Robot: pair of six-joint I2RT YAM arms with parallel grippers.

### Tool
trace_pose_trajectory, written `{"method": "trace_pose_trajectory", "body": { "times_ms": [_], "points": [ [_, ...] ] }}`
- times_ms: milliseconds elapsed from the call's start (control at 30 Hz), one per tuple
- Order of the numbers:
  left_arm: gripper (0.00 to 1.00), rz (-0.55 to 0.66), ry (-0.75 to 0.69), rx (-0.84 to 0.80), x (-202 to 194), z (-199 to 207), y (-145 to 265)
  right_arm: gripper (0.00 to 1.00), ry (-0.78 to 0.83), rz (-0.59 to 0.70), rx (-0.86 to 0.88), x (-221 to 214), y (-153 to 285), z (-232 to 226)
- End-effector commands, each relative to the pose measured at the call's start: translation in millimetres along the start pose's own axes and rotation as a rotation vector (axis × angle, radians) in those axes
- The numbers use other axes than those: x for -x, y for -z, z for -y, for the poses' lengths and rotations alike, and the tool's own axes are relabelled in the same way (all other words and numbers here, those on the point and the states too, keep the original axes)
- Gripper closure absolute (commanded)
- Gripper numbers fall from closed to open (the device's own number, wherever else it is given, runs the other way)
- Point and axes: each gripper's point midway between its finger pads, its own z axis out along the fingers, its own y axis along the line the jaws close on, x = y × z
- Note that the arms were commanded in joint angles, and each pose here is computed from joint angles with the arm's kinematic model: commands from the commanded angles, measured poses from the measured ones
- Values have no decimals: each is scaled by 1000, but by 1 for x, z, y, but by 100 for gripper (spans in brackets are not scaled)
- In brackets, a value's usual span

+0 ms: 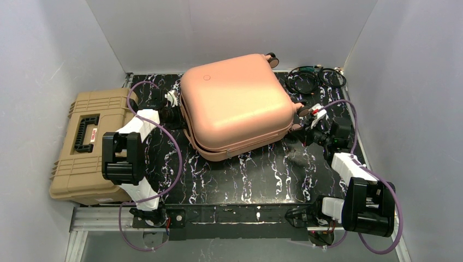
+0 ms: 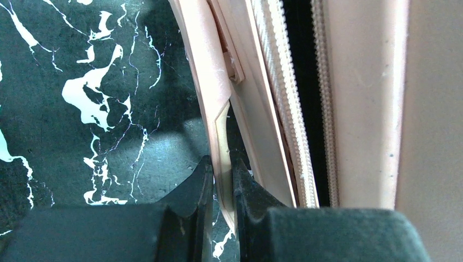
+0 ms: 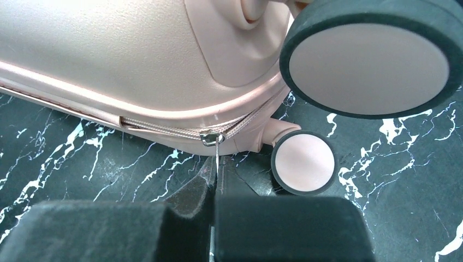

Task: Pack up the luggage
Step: Zip the luggage at the center of the board.

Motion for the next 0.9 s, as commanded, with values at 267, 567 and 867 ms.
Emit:
{"method": "trace_pose_trajectory", "body": {
  "times_ms": [267,567,867],
  "points": [
    [100,1,-147,35,12,-22,2,99,267,100,-212,46,16,56],
    [100,-5,-179,12,21,-19,-2,99,145,5,-317,-2,3,91],
    [100,19,-180,9,21,-28,7,99,-61,116,-366,10,-7,118]
  ]
}}
